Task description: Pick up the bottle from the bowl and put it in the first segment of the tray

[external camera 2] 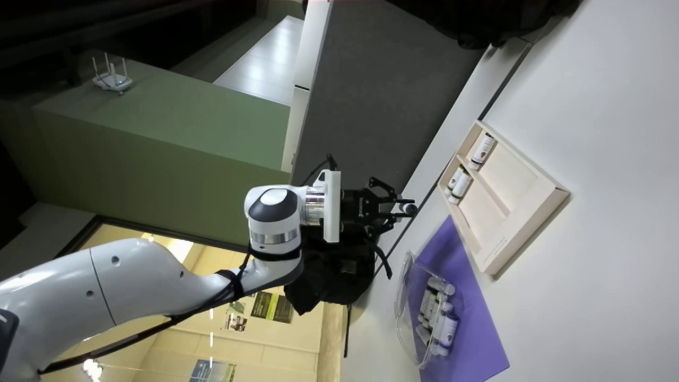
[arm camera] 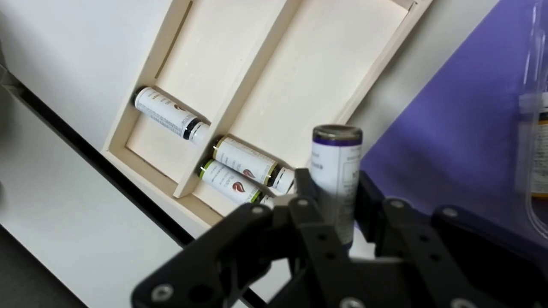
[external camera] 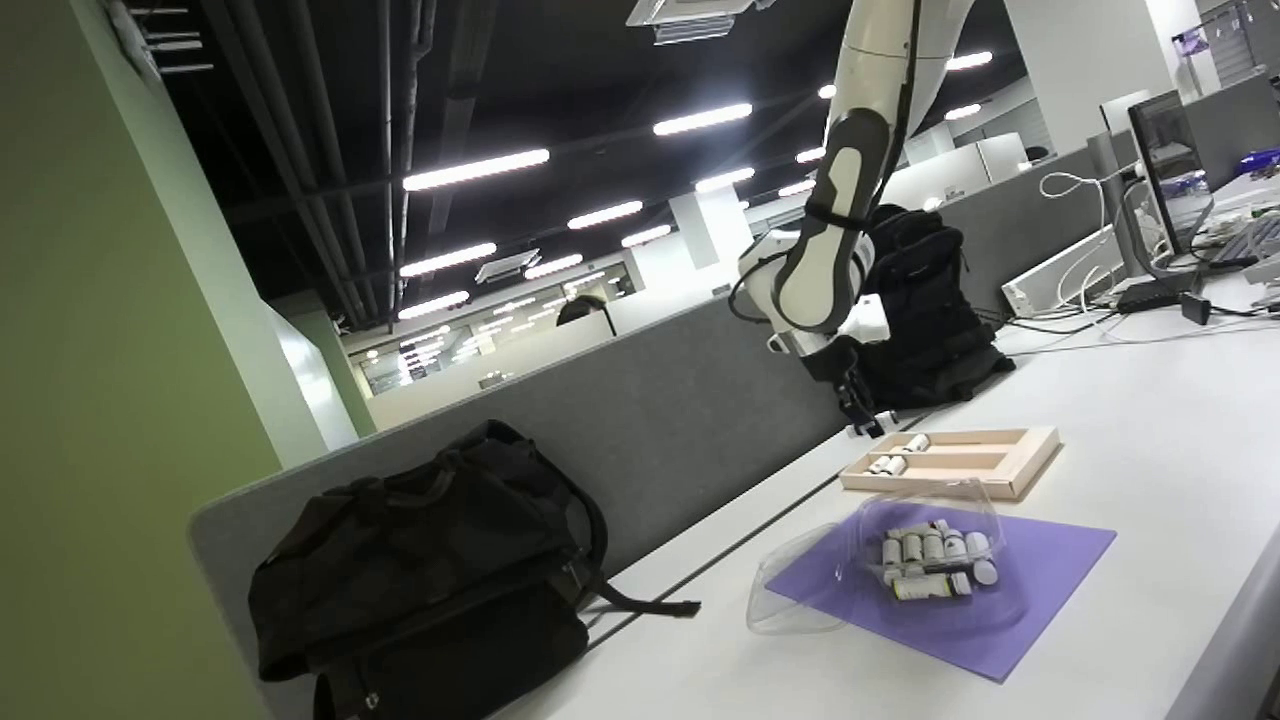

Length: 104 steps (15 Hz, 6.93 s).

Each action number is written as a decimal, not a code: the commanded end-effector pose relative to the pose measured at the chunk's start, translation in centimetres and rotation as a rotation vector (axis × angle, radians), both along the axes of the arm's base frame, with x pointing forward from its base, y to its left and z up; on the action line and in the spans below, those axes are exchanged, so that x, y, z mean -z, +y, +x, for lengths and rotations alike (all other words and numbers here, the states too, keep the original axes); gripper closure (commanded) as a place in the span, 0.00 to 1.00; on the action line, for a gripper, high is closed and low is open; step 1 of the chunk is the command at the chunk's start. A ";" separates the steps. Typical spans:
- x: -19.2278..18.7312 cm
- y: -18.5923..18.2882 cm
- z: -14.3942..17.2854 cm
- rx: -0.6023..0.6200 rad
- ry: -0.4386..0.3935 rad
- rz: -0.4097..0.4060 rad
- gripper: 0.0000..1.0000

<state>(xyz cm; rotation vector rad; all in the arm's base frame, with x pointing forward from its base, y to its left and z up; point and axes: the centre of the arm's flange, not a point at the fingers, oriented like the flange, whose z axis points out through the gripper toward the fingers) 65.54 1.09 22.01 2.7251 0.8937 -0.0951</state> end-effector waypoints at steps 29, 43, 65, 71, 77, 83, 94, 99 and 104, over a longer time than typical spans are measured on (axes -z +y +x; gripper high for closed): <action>5.4 -10.0 0.1 -0.886 0.227 0.036 0.88; 8.3 -9.6 1.2 -0.789 0.136 0.138 0.88; 5.1 -6.6 -1.0 -0.685 0.318 0.100 0.87; 7.5 -9.0 0.2 -0.568 0.328 0.111 0.97; 9.5 -10.3 0.7 -0.529 0.332 0.175 0.97; 9.8 -10.3 1.4 -0.475 0.230 0.208 0.97; 8.6 -11.3 5.3 -0.396 0.042 0.147 0.97; 8.2 -11.8 6.8 -0.351 0.025 0.162 0.97; 7.1 -11.5 6.8 -0.341 0.039 0.192 0.97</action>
